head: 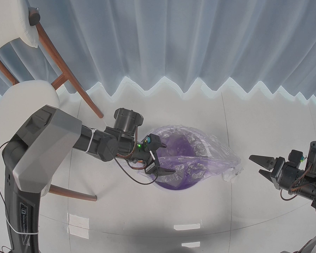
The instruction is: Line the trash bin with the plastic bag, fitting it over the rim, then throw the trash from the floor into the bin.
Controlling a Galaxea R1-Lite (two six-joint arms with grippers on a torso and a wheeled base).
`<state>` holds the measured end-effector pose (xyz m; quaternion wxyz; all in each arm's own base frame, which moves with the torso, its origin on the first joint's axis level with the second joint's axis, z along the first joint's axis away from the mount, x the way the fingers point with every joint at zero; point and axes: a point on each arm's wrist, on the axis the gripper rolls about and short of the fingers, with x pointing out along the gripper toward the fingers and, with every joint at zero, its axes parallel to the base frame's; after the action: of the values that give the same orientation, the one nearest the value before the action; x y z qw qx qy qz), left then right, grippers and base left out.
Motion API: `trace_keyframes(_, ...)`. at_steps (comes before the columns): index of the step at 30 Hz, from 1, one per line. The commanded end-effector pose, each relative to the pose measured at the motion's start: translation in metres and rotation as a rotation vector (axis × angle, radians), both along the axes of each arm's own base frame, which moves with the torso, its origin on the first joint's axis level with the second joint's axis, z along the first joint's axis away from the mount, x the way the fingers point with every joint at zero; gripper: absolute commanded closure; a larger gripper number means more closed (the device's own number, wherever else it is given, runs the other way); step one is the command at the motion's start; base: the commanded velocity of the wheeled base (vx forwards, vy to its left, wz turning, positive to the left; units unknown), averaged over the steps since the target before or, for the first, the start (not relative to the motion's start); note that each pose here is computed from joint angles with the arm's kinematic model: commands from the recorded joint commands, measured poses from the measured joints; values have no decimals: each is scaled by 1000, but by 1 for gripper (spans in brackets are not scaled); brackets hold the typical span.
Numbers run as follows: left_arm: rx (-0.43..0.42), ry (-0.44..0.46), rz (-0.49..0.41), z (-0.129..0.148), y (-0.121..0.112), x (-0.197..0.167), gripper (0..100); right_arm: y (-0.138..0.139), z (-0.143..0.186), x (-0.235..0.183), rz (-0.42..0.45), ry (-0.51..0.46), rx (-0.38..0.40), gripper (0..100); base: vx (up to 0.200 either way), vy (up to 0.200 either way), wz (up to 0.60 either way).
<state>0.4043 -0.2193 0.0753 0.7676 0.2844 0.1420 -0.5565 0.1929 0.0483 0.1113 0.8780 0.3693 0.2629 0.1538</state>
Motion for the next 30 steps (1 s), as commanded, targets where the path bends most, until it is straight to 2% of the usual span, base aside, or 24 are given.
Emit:
trace_keyframes(1,21,39,-4,-18,-7,10,100,0,-5,-3,6,21,-5,0,0,0,0)
trace_keyframes(6,46,83,-18,-18,-7,3,100,0,-6,-5,6,30,-7,0,0,0,0)
trace_keyframes(9,43,75,-56,9,-12,-17,100,0,-9,-7,8,42,-10,0,0,0,0)
trace_keyframes(10,43,75,-56,9,-12,-17,100,0,-9,-7,8,42,-10,0,0,0,0)
trace_keyframes(11,59,101,-81,21,-14,-37,100,-1,-11,-9,9,48,-14,0,0,0,0)
trace_keyframes(14,91,152,-110,30,-11,-66,100,-1,-12,-10,11,55,-16,0,0,0,0)
trace_keyframes(17,137,222,-151,15,-11,-94,100,-1,-14,-11,11,69,-19,0,0,0,0)
trace_keyframes(19,137,222,-151,15,-11,-94,100,-1,-14,-11,11,69,-19,0,0,0,0)
trace_keyframes(21,200,308,-195,-11,-15,-119,100,-1,-15,-12,14,71,-24,0,0,0,0)
trace_keyframes(25,232,340,-196,-40,-18,-122,100,0,-16,-12,16,74,-25,0,0,0,0)
trace_keyframes(26,232,340,-196,-40,-18,-122,100,0,-16,-12,16,74,-25,0,0,0,0)
trace_keyframes(27,249,336,-180,-56,-21,-116,100,0,-16,-13,17,74,-25,0,0,0,0)
trace_keyframes(30,255,349,-164,-71,-24,-113,100,0,-16,-13,17,75,-25,0,0,0,0)
